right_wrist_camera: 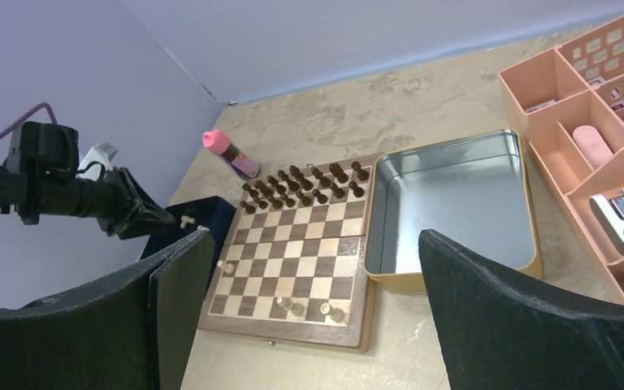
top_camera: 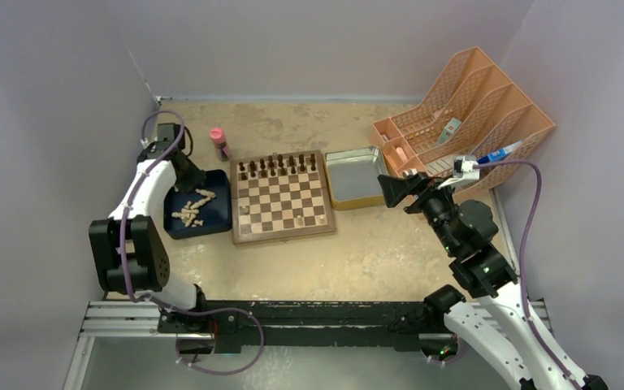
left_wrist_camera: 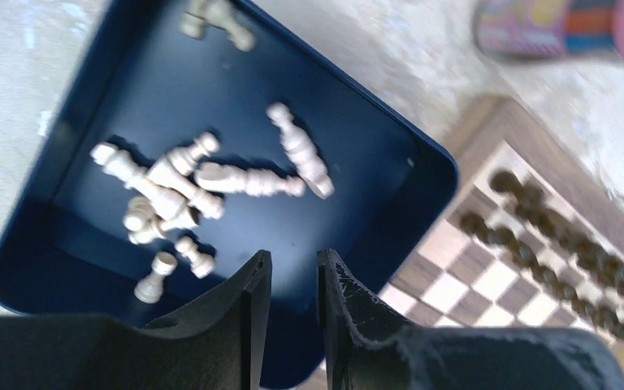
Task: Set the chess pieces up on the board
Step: Pick up the chess piece from the storage box.
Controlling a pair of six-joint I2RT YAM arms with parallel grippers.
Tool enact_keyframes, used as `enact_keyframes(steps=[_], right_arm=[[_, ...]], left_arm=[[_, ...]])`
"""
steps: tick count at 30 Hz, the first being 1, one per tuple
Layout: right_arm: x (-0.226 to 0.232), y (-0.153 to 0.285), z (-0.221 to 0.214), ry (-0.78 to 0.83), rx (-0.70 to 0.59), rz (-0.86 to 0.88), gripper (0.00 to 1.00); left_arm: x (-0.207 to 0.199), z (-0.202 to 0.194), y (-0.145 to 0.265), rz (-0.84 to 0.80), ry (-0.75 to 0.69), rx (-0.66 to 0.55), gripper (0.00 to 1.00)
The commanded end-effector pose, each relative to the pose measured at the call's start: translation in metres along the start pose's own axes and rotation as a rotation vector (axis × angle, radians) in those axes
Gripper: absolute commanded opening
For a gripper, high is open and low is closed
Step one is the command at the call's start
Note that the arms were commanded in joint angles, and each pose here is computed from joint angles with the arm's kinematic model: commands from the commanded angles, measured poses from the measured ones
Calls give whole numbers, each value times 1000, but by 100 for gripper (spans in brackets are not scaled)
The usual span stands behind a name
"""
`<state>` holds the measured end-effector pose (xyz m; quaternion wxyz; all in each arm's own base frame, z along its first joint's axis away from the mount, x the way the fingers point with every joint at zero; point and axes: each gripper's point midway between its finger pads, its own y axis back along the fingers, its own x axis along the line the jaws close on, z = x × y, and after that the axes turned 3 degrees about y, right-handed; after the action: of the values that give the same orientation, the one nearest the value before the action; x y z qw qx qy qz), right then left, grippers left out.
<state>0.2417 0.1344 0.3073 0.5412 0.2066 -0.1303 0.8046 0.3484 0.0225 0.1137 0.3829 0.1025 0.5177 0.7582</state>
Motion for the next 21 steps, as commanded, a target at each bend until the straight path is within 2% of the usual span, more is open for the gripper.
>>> enact_keyframes(steps=[1, 11, 21], right_arm=[[11, -4, 14, -8, -53, 45, 99], [10, -5, 11, -7, -46, 40, 99], [11, -9, 8, -7, -46, 54, 99]], left_arm=[[19, 11, -19, 81, 130, -11, 26], [30, 6, -54, 148, 115, 66, 27], [8, 14, -60, 42, 187, 64, 31]])
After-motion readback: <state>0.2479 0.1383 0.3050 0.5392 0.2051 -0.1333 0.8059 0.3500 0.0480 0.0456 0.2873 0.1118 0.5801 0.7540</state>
